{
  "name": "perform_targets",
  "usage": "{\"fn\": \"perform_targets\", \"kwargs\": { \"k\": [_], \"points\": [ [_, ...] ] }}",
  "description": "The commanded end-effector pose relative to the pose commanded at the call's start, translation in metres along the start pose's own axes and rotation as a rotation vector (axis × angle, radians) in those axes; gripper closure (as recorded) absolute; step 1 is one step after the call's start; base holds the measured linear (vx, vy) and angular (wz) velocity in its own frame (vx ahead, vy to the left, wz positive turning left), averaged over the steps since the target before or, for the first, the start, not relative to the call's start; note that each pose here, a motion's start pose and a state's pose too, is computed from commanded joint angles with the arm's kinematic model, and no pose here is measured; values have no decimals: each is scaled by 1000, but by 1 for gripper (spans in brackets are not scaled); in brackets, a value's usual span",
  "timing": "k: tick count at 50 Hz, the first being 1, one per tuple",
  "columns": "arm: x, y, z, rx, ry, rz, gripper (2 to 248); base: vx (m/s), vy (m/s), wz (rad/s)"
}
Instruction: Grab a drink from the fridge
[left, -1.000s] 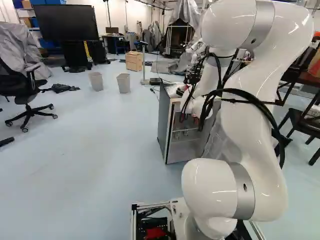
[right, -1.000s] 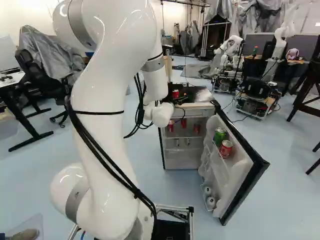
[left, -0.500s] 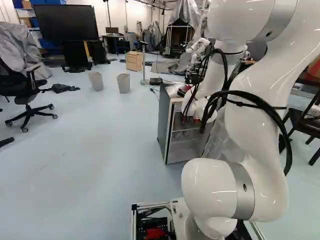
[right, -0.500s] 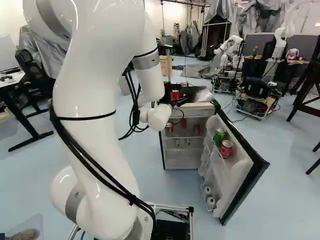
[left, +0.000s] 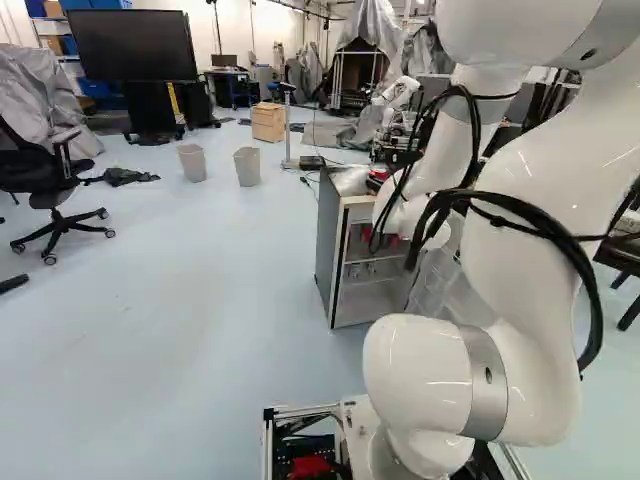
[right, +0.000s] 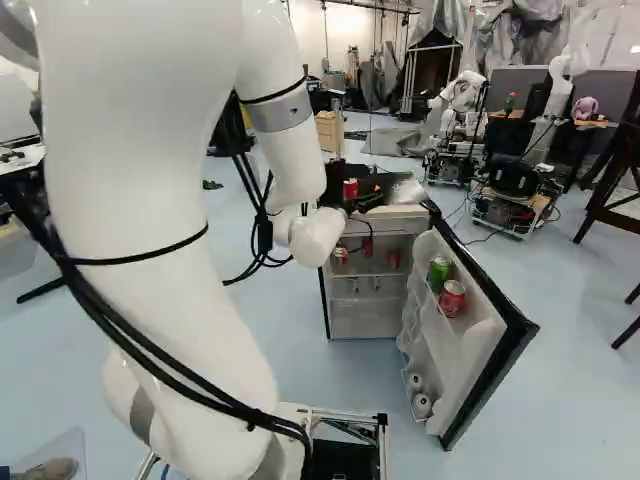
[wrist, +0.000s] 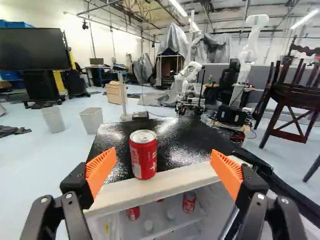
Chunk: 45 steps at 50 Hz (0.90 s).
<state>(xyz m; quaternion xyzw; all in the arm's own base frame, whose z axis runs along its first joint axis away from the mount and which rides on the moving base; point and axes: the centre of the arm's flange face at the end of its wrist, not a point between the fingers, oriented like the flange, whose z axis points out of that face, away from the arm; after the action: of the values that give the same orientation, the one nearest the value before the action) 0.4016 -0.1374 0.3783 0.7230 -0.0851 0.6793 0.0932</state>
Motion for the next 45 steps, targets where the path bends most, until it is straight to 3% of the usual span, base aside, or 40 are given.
{"fn": "perform_targets", "kwargs": {
  "k": [23, 45],
  "points": [
    [10, 43, -9, -183, -84, 51, 3, 0, 0, 0],
    [16, 79, -18, -304, -194, 102, 3, 0, 0, 0]
  ]
}}
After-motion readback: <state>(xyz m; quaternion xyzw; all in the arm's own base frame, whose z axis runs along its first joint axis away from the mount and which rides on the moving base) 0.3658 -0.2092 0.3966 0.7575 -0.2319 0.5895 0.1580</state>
